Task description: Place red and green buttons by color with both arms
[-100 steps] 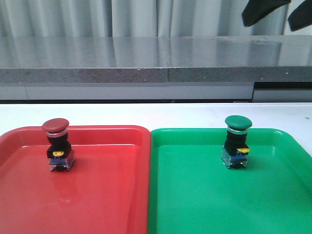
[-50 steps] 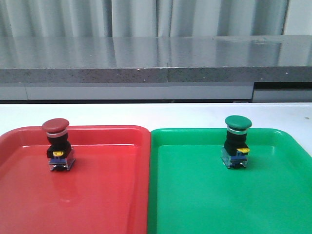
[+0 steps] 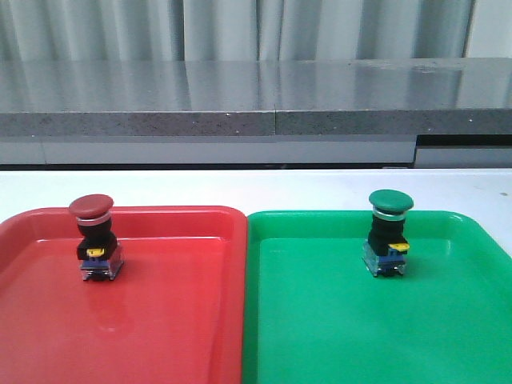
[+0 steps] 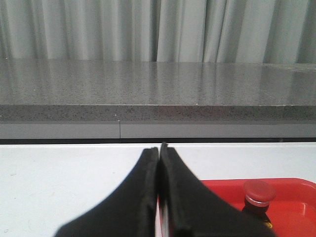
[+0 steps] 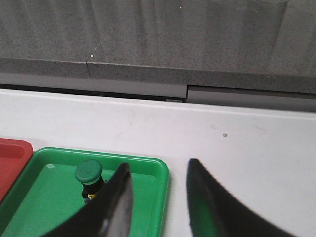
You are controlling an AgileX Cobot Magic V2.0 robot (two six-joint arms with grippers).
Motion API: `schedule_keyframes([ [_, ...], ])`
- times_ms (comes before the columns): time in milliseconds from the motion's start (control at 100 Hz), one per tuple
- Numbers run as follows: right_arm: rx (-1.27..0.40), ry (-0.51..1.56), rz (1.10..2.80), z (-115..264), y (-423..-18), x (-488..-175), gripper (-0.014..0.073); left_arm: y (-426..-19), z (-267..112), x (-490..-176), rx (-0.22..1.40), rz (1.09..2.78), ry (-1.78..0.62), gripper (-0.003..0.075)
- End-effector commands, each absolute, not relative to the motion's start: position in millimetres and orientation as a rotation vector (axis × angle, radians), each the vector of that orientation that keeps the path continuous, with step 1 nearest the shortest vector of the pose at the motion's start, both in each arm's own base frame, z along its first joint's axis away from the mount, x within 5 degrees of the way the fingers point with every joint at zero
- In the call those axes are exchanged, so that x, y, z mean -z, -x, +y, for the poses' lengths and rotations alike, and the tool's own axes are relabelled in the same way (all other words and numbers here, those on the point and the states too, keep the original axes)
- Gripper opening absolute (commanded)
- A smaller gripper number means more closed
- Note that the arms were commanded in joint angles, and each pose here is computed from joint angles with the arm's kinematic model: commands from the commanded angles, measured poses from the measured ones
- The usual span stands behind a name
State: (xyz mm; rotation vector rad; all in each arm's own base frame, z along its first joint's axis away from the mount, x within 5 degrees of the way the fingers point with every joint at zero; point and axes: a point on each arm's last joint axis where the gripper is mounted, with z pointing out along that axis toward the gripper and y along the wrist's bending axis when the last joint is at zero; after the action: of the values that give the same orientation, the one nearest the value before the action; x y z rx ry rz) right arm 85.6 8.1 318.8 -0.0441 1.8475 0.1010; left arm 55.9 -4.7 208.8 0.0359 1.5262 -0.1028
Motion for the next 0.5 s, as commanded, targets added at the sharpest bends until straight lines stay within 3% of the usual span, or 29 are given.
schedule_keyframes([
  [0,-0.089,0.055,1.749,7.8,-85.8,-333.3,0.0083,-54.9,-5.3,-203.1,0.115,1.464,-0.034,-0.0019],
  [110,-0.089,0.055,1.749,7.7,-85.8,-333.3,-0.0076,-54.9,-5.3,-203.1,0.115,1.464,-0.034,-0.0019],
  [490,-0.089,0.055,1.749,7.7,-85.8,-333.3,-0.0068,-54.9,-5.3,-203.1,0.115,1.464,-0.034,-0.0019],
])
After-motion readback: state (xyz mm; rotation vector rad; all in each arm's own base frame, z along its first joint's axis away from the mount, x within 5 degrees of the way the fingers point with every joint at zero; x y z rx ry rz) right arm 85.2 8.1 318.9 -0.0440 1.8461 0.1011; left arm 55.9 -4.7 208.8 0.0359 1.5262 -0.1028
